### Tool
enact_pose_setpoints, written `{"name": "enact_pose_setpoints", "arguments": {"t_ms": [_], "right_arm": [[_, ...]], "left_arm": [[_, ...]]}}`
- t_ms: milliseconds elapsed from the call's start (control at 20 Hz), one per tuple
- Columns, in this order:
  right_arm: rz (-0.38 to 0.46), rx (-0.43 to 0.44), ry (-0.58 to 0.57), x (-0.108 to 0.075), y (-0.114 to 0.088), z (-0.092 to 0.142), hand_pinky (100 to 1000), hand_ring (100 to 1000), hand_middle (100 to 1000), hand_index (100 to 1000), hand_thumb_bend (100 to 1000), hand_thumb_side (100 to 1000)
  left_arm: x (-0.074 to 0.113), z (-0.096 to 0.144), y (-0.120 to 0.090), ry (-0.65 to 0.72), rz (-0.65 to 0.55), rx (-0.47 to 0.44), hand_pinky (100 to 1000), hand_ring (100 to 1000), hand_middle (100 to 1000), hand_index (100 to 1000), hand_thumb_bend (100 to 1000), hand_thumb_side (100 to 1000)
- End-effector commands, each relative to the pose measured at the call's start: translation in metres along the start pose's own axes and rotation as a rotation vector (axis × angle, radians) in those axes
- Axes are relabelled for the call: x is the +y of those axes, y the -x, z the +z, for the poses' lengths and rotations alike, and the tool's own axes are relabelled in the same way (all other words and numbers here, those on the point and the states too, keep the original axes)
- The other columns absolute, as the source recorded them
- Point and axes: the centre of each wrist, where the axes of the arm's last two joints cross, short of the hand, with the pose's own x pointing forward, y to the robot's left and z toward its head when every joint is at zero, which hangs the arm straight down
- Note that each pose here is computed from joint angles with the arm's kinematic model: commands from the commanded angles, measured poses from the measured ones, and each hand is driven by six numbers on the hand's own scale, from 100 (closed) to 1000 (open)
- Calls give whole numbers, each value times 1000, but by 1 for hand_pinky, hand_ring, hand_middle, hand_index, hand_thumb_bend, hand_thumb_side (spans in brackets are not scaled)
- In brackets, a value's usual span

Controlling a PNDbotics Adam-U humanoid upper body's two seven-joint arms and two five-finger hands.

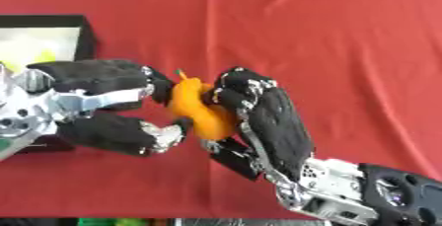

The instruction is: Pick up the objects with one hand, pass them to the other hand, and then place them into the box on the other side of the table.

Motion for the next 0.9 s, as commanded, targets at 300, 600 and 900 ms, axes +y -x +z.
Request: {"name": "enact_pose_setpoints", "arguments": {"t_ms": [300, 600, 900], "right_arm": [[156, 130, 227, -5, 1, -3, 246, 567, 358, 470, 121, 100], [159, 135, 227, -5, 1, -2, 238, 566, 358, 469, 121, 100], [157, 134, 228, -4, 0, -2, 238, 565, 357, 468, 121, 100]], "left_arm": [[2, 7, 3, 91, -15, -59, 966, 811, 724, 926, 121, 1000], [5, 12, 8, 120, 11, -105, 974, 807, 718, 932, 141, 1000], [6, 13, 9, 118, 43, -93, 957, 792, 700, 915, 119, 1000]]}}
